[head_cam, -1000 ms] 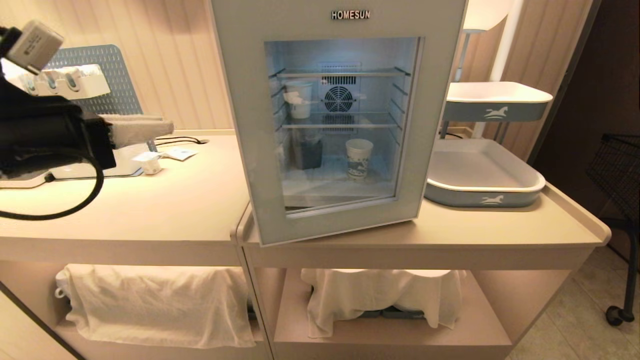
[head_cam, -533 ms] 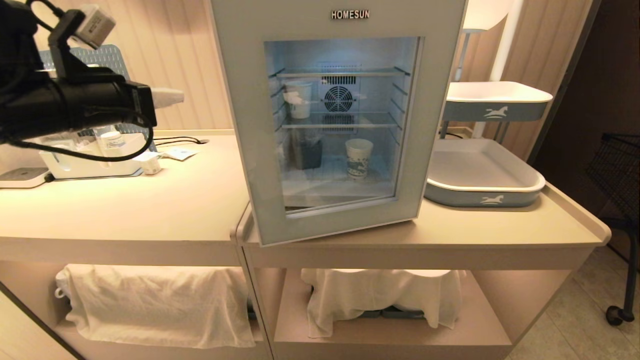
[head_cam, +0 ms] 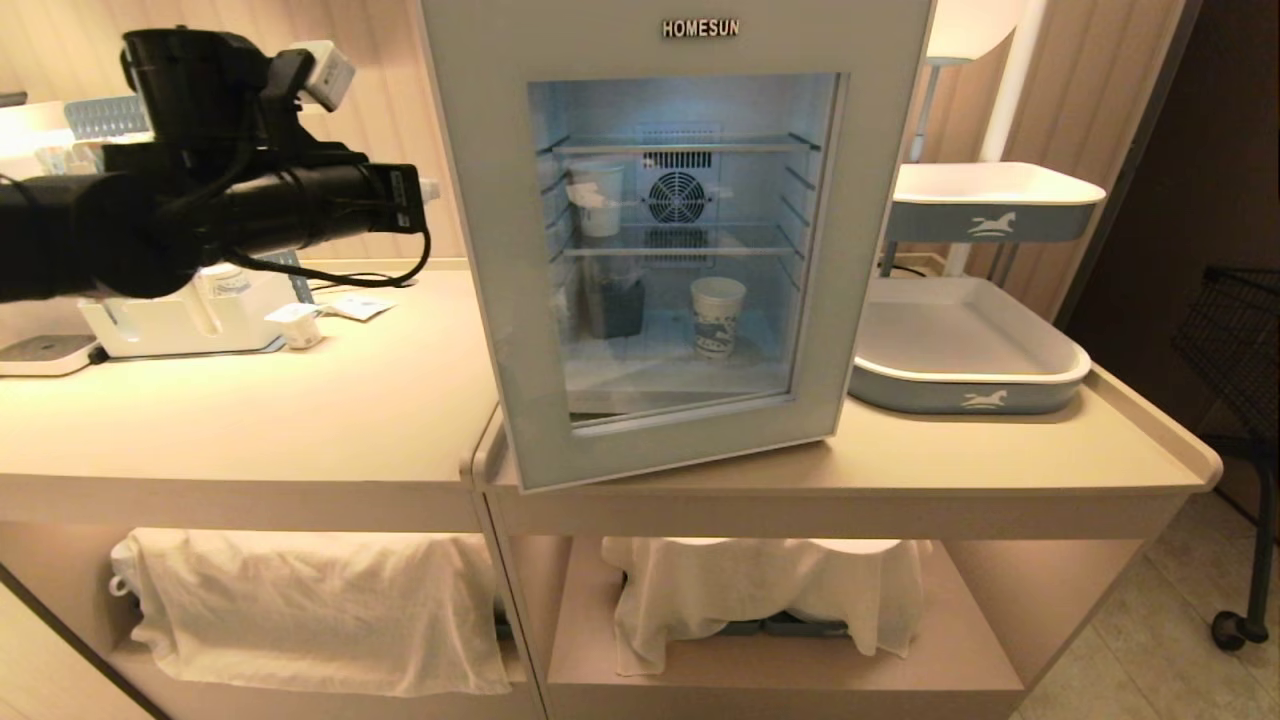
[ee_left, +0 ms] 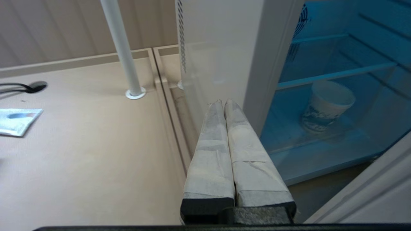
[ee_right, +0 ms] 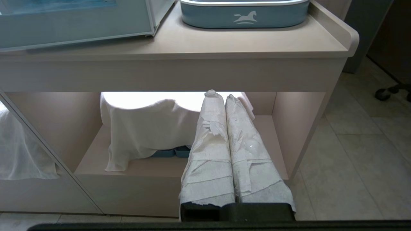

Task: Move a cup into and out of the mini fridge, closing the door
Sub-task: Open the freezer door

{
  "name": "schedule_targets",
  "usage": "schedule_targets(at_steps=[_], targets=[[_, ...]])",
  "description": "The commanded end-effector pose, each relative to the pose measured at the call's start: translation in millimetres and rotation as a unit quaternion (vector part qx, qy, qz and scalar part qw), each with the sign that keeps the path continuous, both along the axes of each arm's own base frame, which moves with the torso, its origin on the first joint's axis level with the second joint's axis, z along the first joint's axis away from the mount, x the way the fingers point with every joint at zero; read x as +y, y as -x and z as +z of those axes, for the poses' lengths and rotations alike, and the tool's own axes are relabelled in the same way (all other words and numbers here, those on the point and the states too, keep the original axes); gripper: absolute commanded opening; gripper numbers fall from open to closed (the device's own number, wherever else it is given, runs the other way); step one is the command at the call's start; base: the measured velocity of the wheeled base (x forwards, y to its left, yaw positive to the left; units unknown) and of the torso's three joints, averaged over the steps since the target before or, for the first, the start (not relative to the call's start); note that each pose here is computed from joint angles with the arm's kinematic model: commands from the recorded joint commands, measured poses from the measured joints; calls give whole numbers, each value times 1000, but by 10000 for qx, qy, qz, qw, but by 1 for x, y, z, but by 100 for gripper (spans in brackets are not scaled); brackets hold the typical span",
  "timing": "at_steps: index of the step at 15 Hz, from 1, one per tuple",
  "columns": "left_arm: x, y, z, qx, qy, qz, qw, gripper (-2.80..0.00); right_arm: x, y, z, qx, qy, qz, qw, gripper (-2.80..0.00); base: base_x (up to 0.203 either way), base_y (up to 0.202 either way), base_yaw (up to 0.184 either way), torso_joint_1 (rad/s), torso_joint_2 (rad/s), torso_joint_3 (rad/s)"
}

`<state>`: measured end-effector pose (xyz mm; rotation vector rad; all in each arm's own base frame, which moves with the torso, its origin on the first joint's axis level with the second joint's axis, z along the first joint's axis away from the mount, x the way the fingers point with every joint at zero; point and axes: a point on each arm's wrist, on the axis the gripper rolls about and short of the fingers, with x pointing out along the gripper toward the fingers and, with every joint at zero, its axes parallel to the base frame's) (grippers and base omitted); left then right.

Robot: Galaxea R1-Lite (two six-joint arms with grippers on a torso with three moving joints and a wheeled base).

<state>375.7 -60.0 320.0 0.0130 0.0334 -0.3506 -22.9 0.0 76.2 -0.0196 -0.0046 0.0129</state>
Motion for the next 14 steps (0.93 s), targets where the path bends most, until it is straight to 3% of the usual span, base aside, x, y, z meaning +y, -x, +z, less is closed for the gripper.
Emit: schedule_targets(at_steps=[1, 4, 9, 11, 14], targets=[[-19, -13, -11, 200, 290, -54, 9994, -280, 0, 0, 0, -1, 2, 4, 10000, -280, 0, 0, 0, 0, 0, 0], [-39, -15, -15, 289, 432, -4, 9986, -280, 0, 0, 0, -1, 2, 4, 10000, -280, 0, 0, 0, 0, 0, 0], [-40, -14, -12, 245, 450, -24, 9987, -280, 0, 0, 0, -1, 2, 4, 10000, -280, 0, 0, 0, 0, 0, 0], [-39, -18, -11, 108, 468, 141, 9987, -280, 0, 0, 0, -1, 2, 8, 10000, -280, 0, 0, 0, 0, 0, 0], [-39, -19, -8, -20, 328, 237, 9992, -280, 0, 0, 0, -1, 2, 4, 10000, -280, 0, 0, 0, 0, 0, 0]])
